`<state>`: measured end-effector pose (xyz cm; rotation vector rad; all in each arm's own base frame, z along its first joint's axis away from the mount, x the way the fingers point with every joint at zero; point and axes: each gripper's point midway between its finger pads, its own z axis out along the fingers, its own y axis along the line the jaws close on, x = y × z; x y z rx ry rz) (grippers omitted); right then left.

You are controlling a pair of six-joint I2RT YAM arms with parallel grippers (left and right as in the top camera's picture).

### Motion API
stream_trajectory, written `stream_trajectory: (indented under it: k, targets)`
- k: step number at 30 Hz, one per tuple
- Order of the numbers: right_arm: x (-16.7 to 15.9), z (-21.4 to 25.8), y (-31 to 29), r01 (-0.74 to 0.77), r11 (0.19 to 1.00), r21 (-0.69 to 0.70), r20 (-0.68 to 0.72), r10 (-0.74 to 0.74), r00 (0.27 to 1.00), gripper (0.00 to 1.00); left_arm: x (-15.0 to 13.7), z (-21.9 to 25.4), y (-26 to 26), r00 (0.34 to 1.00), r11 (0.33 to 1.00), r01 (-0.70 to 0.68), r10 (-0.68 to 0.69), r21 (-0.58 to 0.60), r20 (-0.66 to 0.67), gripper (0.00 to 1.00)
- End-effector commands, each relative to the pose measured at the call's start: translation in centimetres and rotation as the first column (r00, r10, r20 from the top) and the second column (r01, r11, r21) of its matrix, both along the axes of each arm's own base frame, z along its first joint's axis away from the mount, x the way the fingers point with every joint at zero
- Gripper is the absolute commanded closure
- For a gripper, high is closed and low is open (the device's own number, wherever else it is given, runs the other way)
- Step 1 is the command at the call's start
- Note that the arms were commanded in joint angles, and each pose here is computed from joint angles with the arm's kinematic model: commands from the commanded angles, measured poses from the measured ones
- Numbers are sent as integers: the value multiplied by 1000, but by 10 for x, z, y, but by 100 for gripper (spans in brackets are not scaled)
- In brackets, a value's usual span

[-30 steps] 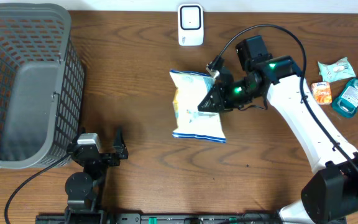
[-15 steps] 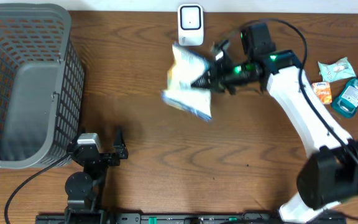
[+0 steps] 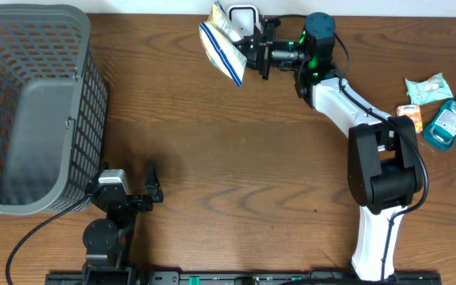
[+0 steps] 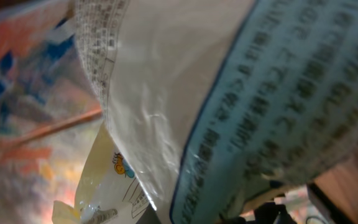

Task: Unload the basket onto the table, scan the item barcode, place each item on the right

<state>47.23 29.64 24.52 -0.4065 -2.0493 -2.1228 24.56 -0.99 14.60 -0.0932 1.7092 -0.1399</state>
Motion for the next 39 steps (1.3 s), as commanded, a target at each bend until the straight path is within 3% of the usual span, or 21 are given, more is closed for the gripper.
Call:
stream_trajectory:
  k: [1, 2, 5, 8, 10, 12, 15, 20, 24, 25, 27, 28, 30, 33, 35, 37, 38, 39]
  targets:
    - [-21, 32, 11, -84, 996, 38, 62, 81, 995, 99, -1, -16, 0, 999, 1000, 0, 0, -3, -45, 2]
    - [-26, 31, 14, -113, 993, 34, 51, 111, 993, 99, -1, -16, 0, 999, 1000, 0, 0, -3, -45, 2]
    - [-56, -9, 23, -268, 963, -17, -320, 248, 914, 99, -1, -16, 0, 999, 1000, 0, 0, -3, -45, 2]
    - [-83, -40, 22, -348, 938, 2, -668, 260, 698, 99, -1, -16, 0, 999, 1000, 0, 0, -3, -45, 2]
    - [-88, -55, 15, -336, 942, 2, -795, 205, 571, 99, -1, -16, 0, 999, 1000, 0, 0, -3, -45, 2]
    - [-73, -57, 6, -283, 959, -23, -774, 162, 612, 99, -1, -16, 0, 999, 1000, 0, 0, -3, -45, 2]
    - [-37, -54, -14, -159, 985, -64, -672, 75, 737, 99, -1, -16, 0, 999, 1000, 0, 0, -3, -45, 2]
    - [-2, -63, -55, 5, 993, -115, -675, -82, 733, 99, -1, -16, 0, 999, 1000, 0, 0, -3, -45, 2]
    - [-2, -61, -61, 0, 995, -102, -675, -69, 734, 99, -1, -16, 0, 999, 1000, 0, 0, -3, -45, 2]
    - [-7, -58, -57, -31, 995, -90, -642, -34, 766, 99, -1, -16, 0, 999, 1000, 0, 0, -3, -45, 2]
    - [-9, -55, -48, -48, 993, -112, -376, 2, 926, 99, -1, -16, 0, 999, 1000, 0, 0, -3, -45, 2]
    - [-8, -56, -45, -42, 990, -132, -245, 8, 969, 99, -1, -16, 0, 999, 1000, 0, 0, -3, -45, 2]
    - [-9, -62, -36, -19, 982, -189, -12, 17, 1000, 99, -1, -16, 0, 999, 1000, 0, 0, -3, -45, 2]
    - [-22, -75, -27, -27, 965, -262, 115, 59, 992, 98, -1, -16, 0, 999, 1000, 0, 0, -3, -45, 2]
    - [-28, -96, -31, 5, 923, -385, 157, 60, 986, 98, -1, -16, 0, 999, 1000, 0, 0, -3, -45, 2]
    - [-37, -135, -54, 62, 774, -630, 173, 63, 983, 98, -1, -16, 0, 999, 1000, 0, 0, -3, -45, 2]
    - [-42, -153, -73, 83, 654, -752, 171, 73, 983, 99, -1, -16, 0, 999, 1000, 0, 0, -3, -45, 2]
    - [-45, -161, -85, 93, 577, -811, 171, 83, 982, 99, -1, -16, 0, 999, 1000, 0, 0, -3, -45, 2]
